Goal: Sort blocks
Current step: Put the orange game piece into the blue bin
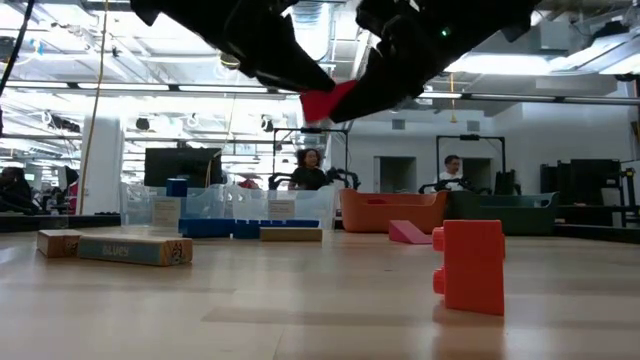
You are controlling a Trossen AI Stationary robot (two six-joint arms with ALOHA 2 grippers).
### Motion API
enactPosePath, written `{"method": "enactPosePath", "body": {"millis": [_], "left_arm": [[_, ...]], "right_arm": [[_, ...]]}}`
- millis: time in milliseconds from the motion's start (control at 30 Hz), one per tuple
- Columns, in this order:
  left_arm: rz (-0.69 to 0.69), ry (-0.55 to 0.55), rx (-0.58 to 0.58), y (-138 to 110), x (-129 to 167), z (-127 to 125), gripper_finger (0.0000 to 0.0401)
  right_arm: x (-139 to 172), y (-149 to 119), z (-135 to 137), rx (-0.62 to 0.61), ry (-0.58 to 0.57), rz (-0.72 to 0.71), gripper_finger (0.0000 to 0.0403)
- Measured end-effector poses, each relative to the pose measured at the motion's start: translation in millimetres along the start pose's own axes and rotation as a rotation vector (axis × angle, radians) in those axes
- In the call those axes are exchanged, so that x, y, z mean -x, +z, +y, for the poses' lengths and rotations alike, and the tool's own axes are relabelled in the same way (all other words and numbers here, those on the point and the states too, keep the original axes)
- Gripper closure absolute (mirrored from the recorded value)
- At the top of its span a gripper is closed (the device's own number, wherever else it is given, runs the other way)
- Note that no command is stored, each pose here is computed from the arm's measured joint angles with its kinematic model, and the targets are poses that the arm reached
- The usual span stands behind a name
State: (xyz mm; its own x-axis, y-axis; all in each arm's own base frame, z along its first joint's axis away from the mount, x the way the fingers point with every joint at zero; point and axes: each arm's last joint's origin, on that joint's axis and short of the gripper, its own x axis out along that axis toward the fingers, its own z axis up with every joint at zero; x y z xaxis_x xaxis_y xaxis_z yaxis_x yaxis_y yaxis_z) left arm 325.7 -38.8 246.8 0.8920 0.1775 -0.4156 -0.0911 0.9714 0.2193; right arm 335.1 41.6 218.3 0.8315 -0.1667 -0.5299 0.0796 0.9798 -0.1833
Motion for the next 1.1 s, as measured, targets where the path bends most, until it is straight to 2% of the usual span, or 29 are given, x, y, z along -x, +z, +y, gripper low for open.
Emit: {"method": "enactPosePath", "body": {"millis": [133,233,367,533,667,833,900,1000,1100], "left_arm": [[0.057,0.013,-0.019,4.1,1.6,1.4,0.0164],[0.112,0.025,-0.026,6.4,3.9,1.7,0.0150],[0.167,0.020,-0.002,2.1,6.5,-3.4,0.0148],[0.230,0.032,0.024,-7.1,10.6,-14.5,0.0148],[0.246,0.054,0.013,-16.3,15.6,-28.6,0.0147],[0.252,0.102,-0.012,-23.2,23.8,-45.1,0.0147],[0.260,0.109,-0.015,-24.7,27.0,-50.3,0.0147],[0.290,0.102,-0.024,-28.4,31.3,-55.9,0.0147],[0.331,0.103,-0.031,-33.1,34.9,-58.7,0.0147]], "right_arm": [[4.0,-5.4,-3.5,-0.011,-0.006,0.071,0.0274],[10.3,-16.3,-12.0,-0.031,-0.041,0.203,0.0278],[30.2,-31.0,-42.5,-0.132,-0.264,0.393,0.0276],[62.0,-41.8,-90.8,-0.316,-0.552,0.502,0.0270],[80.8,-48.2,-129.1,-0.432,-0.676,0.529,0.0269],[93.1,-61.7,-174.5,-0.482,-0.787,0.584,0.0269],[93.1,-72.9,-192.0,-0.529,-0.787,0.636,0.0268],[90.2,-91.9,-214.5,-0.611,-0.723,0.714,0.0259],[85.6,-108.7,-229.3,-0.641,-0.677,0.786,0.0243]]}}
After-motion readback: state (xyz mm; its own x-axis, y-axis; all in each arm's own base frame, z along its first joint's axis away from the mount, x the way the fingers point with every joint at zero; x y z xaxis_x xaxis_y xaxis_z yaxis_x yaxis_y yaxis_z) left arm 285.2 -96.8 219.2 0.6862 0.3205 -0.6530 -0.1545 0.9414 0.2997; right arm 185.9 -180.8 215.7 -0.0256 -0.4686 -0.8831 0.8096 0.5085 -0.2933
